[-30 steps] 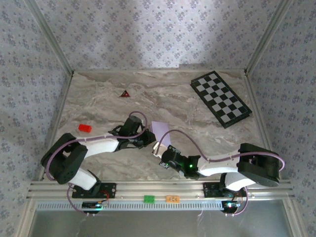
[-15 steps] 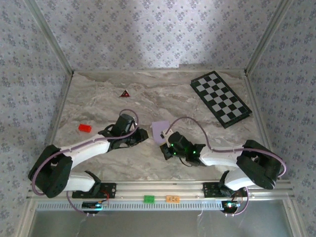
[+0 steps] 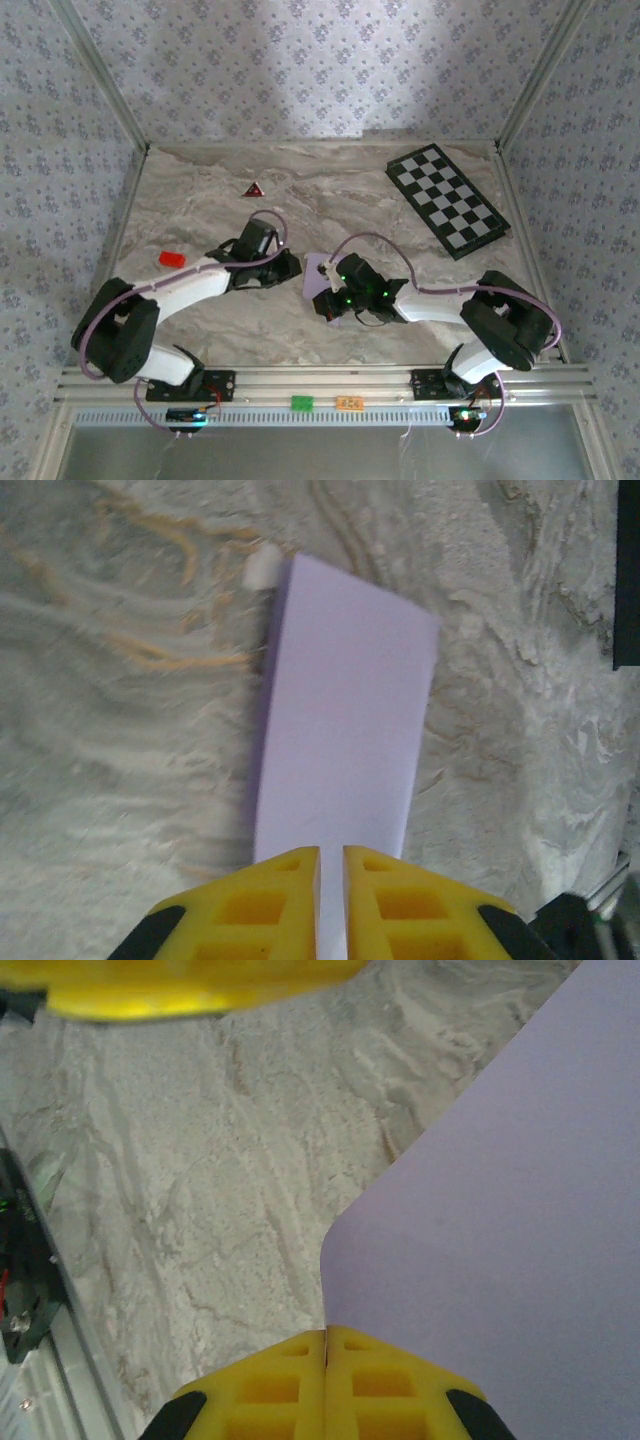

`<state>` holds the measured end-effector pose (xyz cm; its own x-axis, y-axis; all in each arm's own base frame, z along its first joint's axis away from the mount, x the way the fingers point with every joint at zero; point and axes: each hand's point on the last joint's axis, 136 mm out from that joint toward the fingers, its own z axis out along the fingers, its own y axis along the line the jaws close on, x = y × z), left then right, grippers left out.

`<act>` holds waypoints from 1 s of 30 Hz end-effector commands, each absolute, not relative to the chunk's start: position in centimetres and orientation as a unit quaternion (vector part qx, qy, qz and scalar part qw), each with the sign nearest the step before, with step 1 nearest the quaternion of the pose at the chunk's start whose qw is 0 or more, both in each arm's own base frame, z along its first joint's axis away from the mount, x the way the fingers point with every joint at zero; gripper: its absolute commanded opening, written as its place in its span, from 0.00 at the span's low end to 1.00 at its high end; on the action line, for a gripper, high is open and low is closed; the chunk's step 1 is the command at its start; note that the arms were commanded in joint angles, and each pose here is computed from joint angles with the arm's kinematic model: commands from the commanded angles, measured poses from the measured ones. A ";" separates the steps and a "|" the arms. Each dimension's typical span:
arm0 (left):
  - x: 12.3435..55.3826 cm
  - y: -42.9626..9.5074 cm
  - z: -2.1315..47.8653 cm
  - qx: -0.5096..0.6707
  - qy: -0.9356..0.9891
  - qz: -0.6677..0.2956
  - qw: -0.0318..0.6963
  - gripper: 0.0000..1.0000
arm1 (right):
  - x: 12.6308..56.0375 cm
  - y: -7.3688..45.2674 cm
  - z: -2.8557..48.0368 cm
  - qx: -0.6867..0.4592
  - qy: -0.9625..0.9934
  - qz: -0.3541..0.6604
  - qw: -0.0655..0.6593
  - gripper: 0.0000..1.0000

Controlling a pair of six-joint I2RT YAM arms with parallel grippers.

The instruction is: Fold a paper plane with a square sheet of paper (pick it up from the middle)

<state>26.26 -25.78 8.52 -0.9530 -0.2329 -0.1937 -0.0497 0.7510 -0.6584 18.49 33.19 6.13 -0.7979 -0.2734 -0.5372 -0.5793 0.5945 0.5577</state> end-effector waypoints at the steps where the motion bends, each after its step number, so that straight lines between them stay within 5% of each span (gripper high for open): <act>1: 26.7 -27.4 8.5 -0.043 0.927 -0.357 0.110 0.12 | 17.4 33.5 5.9 -0.248 0.865 0.395 0.182 0.00; 14: 28.3 -31.6 4.8 0.008 0.941 -0.335 0.053 0.06 | 16.9 32.8 5.2 -0.245 0.870 0.391 0.174 0.00; 30: 27.3 -30.1 0.0 0.007 0.959 -0.281 0.023 0.06 | 17.1 32.7 5.0 -0.242 0.874 0.386 0.171 0.00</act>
